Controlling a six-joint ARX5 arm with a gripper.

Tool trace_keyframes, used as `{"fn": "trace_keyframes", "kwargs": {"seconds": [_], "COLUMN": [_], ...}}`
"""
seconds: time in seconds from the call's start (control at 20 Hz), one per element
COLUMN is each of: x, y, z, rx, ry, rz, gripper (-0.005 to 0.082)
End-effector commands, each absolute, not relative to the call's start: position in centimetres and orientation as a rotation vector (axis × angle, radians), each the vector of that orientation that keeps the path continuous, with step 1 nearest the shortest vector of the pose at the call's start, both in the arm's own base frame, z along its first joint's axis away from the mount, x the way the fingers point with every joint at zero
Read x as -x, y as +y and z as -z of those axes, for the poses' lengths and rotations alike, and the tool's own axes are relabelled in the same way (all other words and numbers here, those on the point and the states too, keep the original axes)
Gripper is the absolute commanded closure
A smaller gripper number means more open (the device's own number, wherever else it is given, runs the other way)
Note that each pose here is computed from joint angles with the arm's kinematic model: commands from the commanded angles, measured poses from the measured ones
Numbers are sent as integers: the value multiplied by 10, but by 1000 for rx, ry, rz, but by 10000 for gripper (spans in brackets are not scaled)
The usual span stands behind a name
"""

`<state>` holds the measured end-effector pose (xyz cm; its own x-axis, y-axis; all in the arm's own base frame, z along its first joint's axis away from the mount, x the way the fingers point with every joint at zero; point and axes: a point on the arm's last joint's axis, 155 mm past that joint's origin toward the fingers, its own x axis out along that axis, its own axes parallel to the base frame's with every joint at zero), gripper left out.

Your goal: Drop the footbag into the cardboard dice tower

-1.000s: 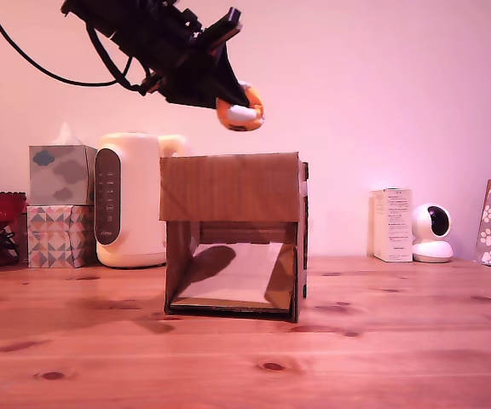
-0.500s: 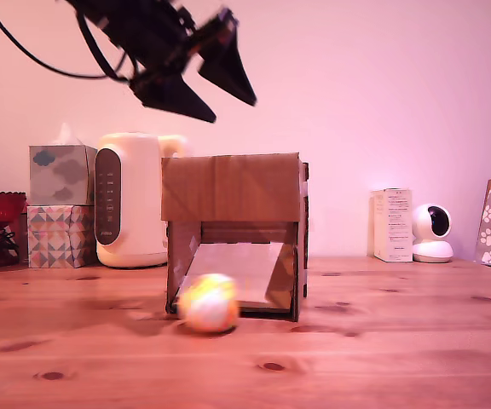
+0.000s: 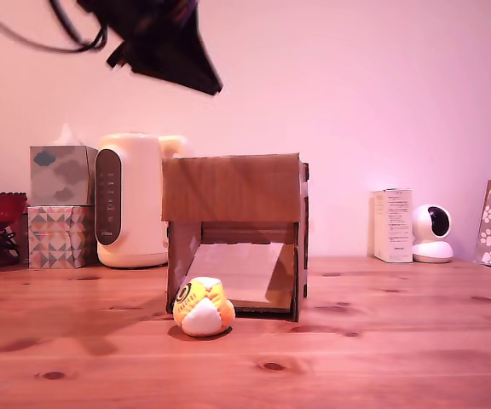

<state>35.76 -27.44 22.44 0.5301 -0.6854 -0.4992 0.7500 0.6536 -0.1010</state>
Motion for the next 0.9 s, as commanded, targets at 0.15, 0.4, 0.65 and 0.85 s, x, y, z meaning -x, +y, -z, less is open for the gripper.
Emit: {"fn": "trace_keyframes", "kwargs": {"seconds": [0.15, 0.4, 0.65, 0.85], "x": [-335, -313, -287, -267], "y": [-264, -253, -238, -222], "z": [-202, -172, -145, -114], "rx": [-88, 3, 39, 51], "ry": [457, 424, 454, 536], "rz": [869, 858, 847, 809], "gripper": [793, 793, 793, 793]}}
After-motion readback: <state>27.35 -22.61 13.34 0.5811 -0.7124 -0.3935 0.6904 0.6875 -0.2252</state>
